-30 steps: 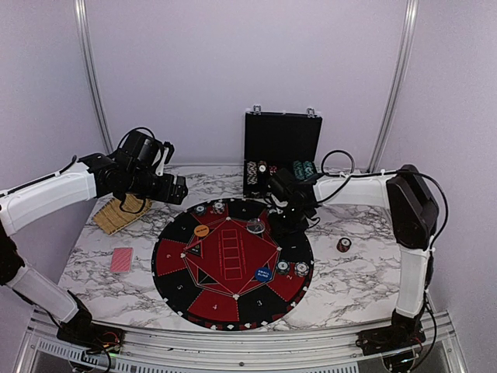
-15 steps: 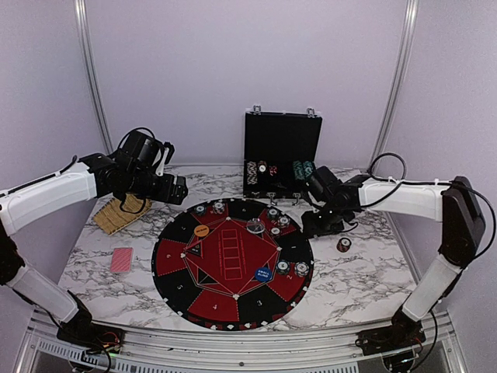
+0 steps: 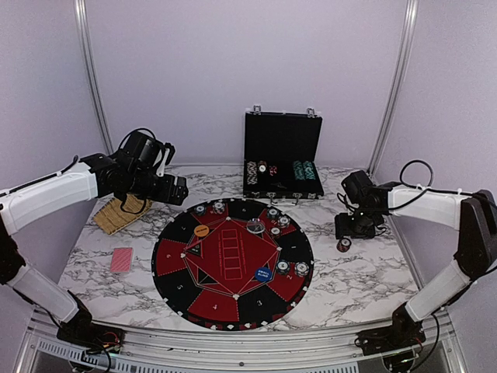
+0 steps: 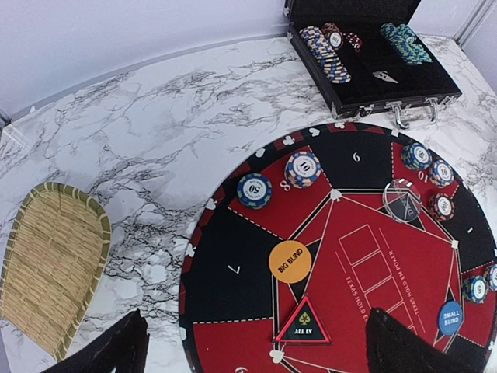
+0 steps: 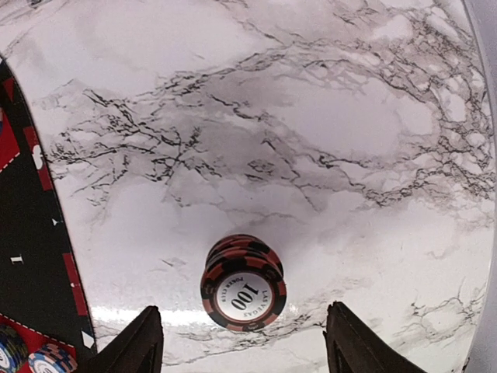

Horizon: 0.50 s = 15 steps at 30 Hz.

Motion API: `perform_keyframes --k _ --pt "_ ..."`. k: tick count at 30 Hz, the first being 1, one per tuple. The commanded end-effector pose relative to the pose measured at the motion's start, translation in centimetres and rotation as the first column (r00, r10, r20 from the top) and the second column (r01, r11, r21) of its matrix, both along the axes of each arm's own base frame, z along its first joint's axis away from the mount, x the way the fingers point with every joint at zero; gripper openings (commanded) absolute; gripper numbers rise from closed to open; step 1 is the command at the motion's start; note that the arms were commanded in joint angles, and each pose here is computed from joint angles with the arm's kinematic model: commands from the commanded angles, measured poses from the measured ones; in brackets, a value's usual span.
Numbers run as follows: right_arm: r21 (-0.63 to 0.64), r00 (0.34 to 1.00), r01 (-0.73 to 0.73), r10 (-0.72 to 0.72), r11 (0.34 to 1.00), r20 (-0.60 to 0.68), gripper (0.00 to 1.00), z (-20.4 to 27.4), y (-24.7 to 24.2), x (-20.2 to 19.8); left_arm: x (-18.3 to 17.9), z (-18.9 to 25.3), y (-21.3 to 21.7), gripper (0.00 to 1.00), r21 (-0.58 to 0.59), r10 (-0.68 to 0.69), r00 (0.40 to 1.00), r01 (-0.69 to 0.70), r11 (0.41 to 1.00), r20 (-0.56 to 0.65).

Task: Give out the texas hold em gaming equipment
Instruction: Pick up the pile of poker chips from the pile of poker chips.

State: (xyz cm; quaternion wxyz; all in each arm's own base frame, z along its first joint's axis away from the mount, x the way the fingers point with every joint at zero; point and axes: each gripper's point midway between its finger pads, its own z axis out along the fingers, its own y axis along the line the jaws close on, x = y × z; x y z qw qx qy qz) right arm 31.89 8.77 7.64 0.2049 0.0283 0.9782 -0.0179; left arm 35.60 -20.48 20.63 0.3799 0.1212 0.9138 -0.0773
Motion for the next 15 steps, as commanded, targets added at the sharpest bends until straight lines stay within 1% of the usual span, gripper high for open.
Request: perform_keyframes --k 1,8,15 --pt "0.005 1.000 -0.007 0.007 1.000 -0.008 0.70 -1.1 -0.4 0.5 0.2 -0.5 0.0 0.99 0.004 -0.003 1.000 0.003 1.000 -0.002" --pt "0.015 1.000 -0.003 0.003 1.000 -0.028 0.70 -2.6 -0.5 0.8 0.3 -0.6 0.0 0.99 0.003 -0.003 1.000 0.003 1.000 -0.004" --pt "0.010 0.999 0.009 -0.009 1.000 -0.044 0.64 -3.7 -0.9 0.8 0.3 -0.6 0.0 0.99 0.004 -0.004 1.000 0.004 1.000 -0.004"
